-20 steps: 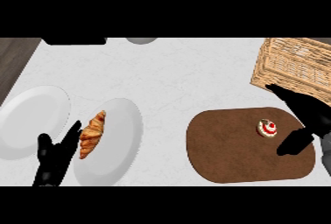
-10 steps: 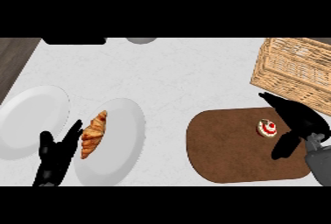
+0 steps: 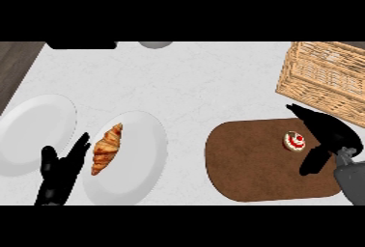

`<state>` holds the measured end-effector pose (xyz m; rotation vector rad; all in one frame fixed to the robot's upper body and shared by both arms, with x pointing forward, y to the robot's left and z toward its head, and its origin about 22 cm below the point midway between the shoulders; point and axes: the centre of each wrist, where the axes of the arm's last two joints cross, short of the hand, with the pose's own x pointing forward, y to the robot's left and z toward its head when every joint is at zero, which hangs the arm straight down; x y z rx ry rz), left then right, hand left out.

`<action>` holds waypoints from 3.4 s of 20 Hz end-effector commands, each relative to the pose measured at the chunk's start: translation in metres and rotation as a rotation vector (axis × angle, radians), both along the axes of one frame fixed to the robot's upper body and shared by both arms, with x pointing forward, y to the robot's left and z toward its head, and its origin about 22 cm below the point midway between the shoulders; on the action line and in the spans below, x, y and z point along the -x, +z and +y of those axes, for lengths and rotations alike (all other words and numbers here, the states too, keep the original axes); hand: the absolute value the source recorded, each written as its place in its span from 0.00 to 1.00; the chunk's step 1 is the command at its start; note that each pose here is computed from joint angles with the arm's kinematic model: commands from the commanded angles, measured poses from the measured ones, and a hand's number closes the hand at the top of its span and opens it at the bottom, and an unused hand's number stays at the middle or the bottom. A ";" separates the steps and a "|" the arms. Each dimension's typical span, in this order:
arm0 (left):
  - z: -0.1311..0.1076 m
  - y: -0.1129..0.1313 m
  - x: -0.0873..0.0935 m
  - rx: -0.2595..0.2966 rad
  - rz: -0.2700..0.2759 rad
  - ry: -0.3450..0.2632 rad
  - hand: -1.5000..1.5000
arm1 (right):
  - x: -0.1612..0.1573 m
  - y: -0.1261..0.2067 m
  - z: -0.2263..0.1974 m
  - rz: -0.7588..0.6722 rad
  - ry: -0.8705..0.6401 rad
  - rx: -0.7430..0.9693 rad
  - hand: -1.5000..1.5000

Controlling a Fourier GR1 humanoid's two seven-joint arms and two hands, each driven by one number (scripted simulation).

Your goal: Pick the cupcake from the cutting board and place it in the basket

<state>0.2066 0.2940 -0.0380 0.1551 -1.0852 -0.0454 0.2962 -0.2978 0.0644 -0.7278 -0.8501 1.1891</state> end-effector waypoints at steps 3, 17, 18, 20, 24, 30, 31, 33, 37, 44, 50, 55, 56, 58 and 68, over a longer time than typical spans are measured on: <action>0.009 -0.005 0.009 0.003 0.070 0.022 0.50 | -0.002 -0.022 0.010 -0.015 -0.017 -0.008 0.00; 0.002 -0.008 0.013 0.000 0.079 0.015 0.50 | -0.003 -0.032 0.010 -0.090 0.131 0.120 1.00; -0.001 -0.016 0.001 0.008 0.086 0.025 0.50 | 0.000 -0.041 -0.003 -0.091 0.140 0.133 1.00; -0.006 -0.011 0.003 0.007 0.074 0.011 0.50 | -0.016 -0.028 0.002 -0.141 0.127 0.130 1.00; -0.002 -0.018 0.002 -0.002 0.076 -0.005 0.50 | -0.036 -0.037 0.116 -0.157 -0.095 0.143 1.00; -0.014 -0.022 0.009 0.007 0.072 -0.011 0.50 | -0.065 -0.008 0.186 -0.315 -0.334 0.084 1.00; -0.003 -0.015 0.004 0.013 0.067 -0.018 0.50 | -0.066 0.002 0.183 -0.372 -0.389 -0.042 1.00; -0.004 -0.013 0.007 0.012 0.056 -0.005 0.50 | -0.067 0.039 0.173 -0.537 -0.490 -0.311 1.00; -0.002 -0.012 0.000 0.013 0.063 0.010 0.50 | -0.069 0.089 0.177 -0.835 -0.531 -0.477 1.00; 0.006 -0.015 0.013 0.012 0.080 0.026 0.50 | -0.060 0.162 0.159 -0.953 -0.658 -0.446 1.00; -0.005 -0.011 0.008 -0.005 0.068 0.025 0.50 | -0.078 0.230 0.114 -1.042 -0.783 -0.395 1.00; -0.008 -0.002 0.006 0.002 0.094 0.028 0.50 | -0.080 0.237 0.070 -1.037 -0.815 -0.353 1.00; -0.004 -0.024 0.013 0.014 0.078 0.020 0.50 | -0.082 0.254 0.049 -1.048 -0.841 -0.384 1.00; 0.018 -0.012 0.018 0.005 0.059 0.014 0.50 | -0.089 0.250 0.037 -1.013 -0.856 -0.355 1.00; -0.008 -0.015 0.002 0.008 0.089 0.005 0.50 | -0.118 0.210 -0.021 -0.979 -0.850 -0.267 1.00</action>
